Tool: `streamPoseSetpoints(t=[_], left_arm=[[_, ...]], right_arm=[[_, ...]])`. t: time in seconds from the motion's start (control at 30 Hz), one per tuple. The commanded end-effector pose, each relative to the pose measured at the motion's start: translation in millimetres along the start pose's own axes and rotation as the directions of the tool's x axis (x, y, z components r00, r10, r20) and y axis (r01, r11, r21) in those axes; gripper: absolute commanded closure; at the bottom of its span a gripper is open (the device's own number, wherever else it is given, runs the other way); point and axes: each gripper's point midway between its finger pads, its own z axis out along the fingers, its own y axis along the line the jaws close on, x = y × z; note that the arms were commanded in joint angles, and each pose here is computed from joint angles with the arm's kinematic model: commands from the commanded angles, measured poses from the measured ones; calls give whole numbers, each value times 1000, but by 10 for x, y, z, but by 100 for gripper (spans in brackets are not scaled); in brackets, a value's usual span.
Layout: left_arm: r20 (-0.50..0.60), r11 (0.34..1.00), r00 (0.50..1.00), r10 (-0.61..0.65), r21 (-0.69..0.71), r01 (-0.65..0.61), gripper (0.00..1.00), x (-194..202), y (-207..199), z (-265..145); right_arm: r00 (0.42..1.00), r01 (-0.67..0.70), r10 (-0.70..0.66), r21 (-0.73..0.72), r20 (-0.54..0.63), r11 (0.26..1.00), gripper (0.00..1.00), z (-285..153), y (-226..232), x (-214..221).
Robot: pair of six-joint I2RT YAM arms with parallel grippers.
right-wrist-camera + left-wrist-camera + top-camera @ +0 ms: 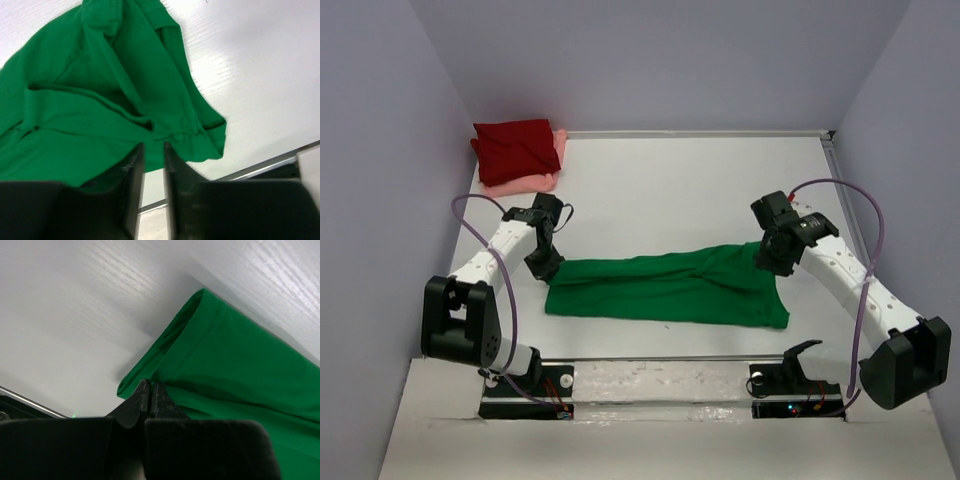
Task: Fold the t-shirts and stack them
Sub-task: Fold the other side of the tshirt into a rectangle
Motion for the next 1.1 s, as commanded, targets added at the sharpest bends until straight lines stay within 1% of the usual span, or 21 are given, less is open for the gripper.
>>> streamPoseSetpoints(t=[0.0, 0.07, 0.13, 0.2, 0.23, 0.3, 0.37, 0.4, 0.43, 0.47, 0.5, 0.57, 0.6, 0.63, 0.77, 0.8, 0.87, 0.9, 0.93, 1.03, 1.07], left_arm=[[14, 999, 1000, -14, -33, 14, 99, 67, 163, -31], [8, 999, 1000, -9, -41, 9, 99, 88, 183, -28], [23, 998, 1000, -14, -63, 15, 98, 84, 239, -31], [68, 996, 997, -34, -74, 40, 98, 32, 299, -104], [122, 995, 991, -54, -81, 64, 98, -67, 304, -177], [176, 993, 981, -75, -81, 91, 96, -144, 324, -301], [181, 992, 979, -89, -71, 104, 96, -167, 321, -388], [174, 993, 981, -90, -63, 102, 96, -155, 319, -419], [184, 991, 977, -110, -57, 122, 97, -158, 306, -457], [186, 991, 977, -108, -64, 121, 97, -161, 322, -465], [199, 993, 974, -104, -39, 114, 97, -158, 265, -488], [172, 995, 982, -82, -46, 92, 97, -75, 262, -431], [155, 996, 986, -63, -55, 72, 98, -37, 267, -412], [136, 996, 989, -52, -68, 62, 98, 13, 281, -381], [79, 999, 996, -42, -29, 44, 99, 210, 228, -361], [77, 999, 996, -47, 7, 47, 100, 243, 198, -390], [59, 997, 996, -68, 25, 66, 100, 337, 229, -407], [58, 997, 995, -79, 30, 78, 100, 364, 240, -422], [61, 995, 993, -98, 38, 96, 100, 420, 265, -447], [72, 991, 989, -131, 21, 130, 100, 450, 366, -487], [91, 989, 985, -150, 17, 149, 100, 422, 404, -516]], right_arm=[[999, -23, 22, 6, 24, 1000, 51, -109, -42, 21], [999, -32, 32, 9, 33, 999, 47, -125, -56, 4], [998, -21, 21, -6, 55, 1000, 47, -154, -37, -26], [998, 0, 1, -15, 57, 1000, 46, -155, -15, -43], [999, 14, -12, -27, 53, 1000, 47, -132, 31, -50], [998, 42, -41, -25, 56, 999, 48, -125, 67, -61], [997, 56, -54, -38, 57, 998, 48, -90, 144, -100], [995, 74, -70, -53, 71, 996, 51, -124, 196, -143], [993, 94, -86, -101, 78, 990, 53, -119, 323, -185], [992, 99, -89, -114, 95, 989, 53, -143, 357, -236], [991, 107, -95, -127, 94, 986, 58, -152, 428, -282], [989, 125, -107, -183, 101, 975, 62, -170, 590, -345], [989, 129, -114, -179, 92, 975, 69, -132, 633, -356], [988, 136, -117, -198, 105, 971, 71, -146, 705, -416], [982, 179, -162, -218, 97, 959, 74, -84, 867, -440], [981, 185, -168, -211, 96, 960, 84, -57, 890, -460], [978, 204, -187, -234, 92, 951, 100, -49, 971, -475], [978, 204, -188, -241, 88, 949, 100, -39, 997, -474], [976, 218, -204, -279, 80, 935, 100, -28, 1085, -451], [972, 236, -226, -310, 68, 921, 100, -1, 1181, -435], [971, 240, -232, -323, 64, 915, 100, 16, 1226, -429]])
